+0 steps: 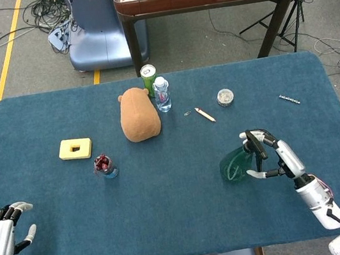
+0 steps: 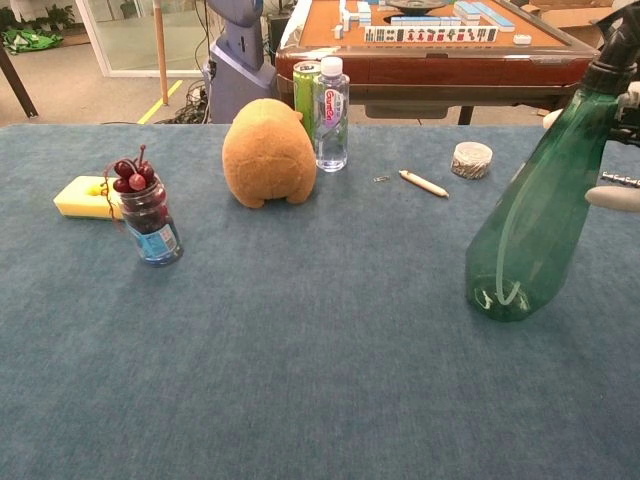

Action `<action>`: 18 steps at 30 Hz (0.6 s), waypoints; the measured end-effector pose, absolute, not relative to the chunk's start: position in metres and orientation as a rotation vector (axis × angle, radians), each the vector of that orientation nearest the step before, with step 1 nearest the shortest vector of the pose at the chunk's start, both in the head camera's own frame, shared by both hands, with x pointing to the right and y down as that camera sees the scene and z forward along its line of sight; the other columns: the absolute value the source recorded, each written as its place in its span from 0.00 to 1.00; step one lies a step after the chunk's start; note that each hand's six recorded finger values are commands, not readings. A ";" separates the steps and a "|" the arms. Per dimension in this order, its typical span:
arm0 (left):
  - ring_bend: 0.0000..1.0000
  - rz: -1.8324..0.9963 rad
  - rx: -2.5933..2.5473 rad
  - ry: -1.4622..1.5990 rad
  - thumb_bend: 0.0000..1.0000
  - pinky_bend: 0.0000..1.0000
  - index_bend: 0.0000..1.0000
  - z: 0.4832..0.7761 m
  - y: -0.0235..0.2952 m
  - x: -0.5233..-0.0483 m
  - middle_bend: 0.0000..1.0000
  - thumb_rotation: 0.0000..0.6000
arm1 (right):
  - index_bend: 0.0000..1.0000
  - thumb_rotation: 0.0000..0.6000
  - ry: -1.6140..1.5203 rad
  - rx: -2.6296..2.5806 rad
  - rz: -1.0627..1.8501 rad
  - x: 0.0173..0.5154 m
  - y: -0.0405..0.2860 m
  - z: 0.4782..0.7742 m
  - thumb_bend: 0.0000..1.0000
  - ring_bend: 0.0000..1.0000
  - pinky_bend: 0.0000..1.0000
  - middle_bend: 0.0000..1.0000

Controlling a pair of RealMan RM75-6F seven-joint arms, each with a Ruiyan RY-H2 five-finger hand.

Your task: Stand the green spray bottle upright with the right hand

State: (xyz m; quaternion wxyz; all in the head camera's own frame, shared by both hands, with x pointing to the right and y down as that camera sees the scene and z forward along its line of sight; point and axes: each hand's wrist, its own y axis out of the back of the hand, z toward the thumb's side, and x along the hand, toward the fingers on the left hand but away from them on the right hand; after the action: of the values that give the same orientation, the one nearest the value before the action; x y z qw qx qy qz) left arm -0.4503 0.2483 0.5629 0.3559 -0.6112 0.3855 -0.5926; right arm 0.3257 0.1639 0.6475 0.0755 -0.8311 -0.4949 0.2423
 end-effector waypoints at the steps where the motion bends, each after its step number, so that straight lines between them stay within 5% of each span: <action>1: 0.26 -1.529 -1.580 0.995 0.34 0.25 0.35 0.563 0.248 -0.450 0.31 1.00 | 0.30 1.00 -1.479 -2.487 0.737 0.327 0.164 0.647 0.01 0.10 0.09 0.21; 7: 0.26 -1.522 -1.584 0.990 0.34 0.25 0.35 0.563 0.247 -0.447 0.31 1.00 | 0.27 1.00 -1.419 -2.428 0.816 0.336 0.166 0.640 0.05 0.09 0.08 0.19; 13: 0.26 -1.520 -1.582 0.987 0.34 0.25 0.35 0.561 0.246 -0.446 0.31 1.00 | 0.27 1.00 -1.304 -2.248 0.945 0.352 0.166 0.628 0.28 0.16 0.09 0.27; 18: 0.26 -1.513 -1.587 0.985 0.34 0.24 0.35 0.562 0.245 -0.444 0.31 1.00 | 0.29 1.00 -1.170 -1.986 1.087 0.370 0.169 0.607 0.29 0.22 0.14 0.32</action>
State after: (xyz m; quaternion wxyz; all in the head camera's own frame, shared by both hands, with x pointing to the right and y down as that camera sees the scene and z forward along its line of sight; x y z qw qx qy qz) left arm -0.4435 0.2448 0.5625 0.3606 -0.6158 0.3820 -0.5872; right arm 0.3701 0.1694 0.6066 0.2922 -0.7453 -0.4391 0.4079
